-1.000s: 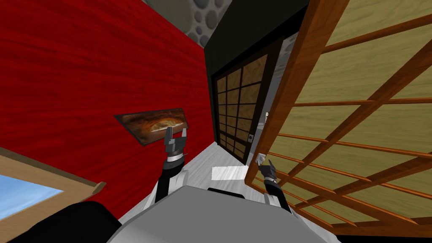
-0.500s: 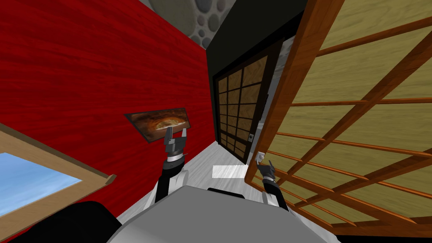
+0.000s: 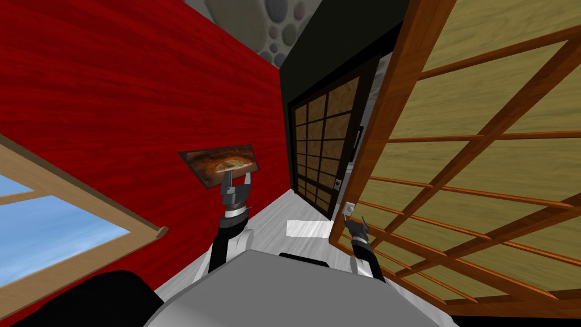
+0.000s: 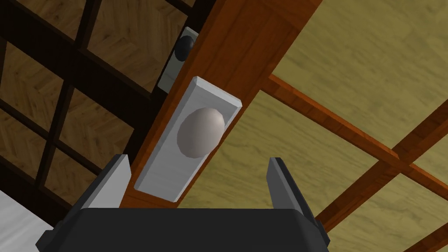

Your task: Pull the door open

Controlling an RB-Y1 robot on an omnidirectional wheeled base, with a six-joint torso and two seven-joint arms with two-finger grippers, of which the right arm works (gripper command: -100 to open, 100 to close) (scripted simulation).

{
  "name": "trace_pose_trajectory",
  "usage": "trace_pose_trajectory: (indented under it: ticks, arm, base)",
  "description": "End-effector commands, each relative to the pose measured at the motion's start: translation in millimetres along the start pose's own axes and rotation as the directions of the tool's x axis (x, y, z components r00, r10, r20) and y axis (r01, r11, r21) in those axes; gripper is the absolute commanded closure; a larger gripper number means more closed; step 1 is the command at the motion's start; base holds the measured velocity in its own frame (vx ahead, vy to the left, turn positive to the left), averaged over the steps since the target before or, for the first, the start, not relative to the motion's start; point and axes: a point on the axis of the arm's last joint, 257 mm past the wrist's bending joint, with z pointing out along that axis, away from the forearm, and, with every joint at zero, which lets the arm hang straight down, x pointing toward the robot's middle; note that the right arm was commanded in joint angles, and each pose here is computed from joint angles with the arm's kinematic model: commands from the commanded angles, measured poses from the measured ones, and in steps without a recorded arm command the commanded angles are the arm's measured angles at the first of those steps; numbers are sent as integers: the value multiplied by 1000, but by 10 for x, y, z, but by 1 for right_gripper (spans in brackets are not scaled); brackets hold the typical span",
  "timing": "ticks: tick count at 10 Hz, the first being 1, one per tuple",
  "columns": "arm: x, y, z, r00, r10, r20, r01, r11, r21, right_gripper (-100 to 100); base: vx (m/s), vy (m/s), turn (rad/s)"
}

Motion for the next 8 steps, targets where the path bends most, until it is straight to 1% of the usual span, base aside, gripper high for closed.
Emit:
trace_pose_trajectory:
  ticks: [1, 2, 3, 4, 5, 7, 8]
  arm:
    - [3, -19, 0, 998, 68, 5, -68, 998, -6, -100]
    - [3, -19, 0, 997, 73, 5, -73, 997, -6, -100]
    - [5, -36, -1, 992, 129, 10, -129, 992, -12, -100]
    - [6, -51, -2, 986, 168, 13, -167, 986, -17, -100]
    - [6, -51, -2, 983, 182, 13, -182, 983, -17, -100]
    - [9, -80, -4, 963, 269, 18, -268, 963, -27, -100]
    - [9, -80, -4, 960, 281, 18, -280, 960, -28, -100]
  base:
    - [-63, -7, 37]
    - [-48, -8, 24]
    - [-46, -11, 49]
    - [-67, -9, 67]
    - [-53, -4, 19]
    - [-59, -14, 53]
    - [-54, -11, 13]
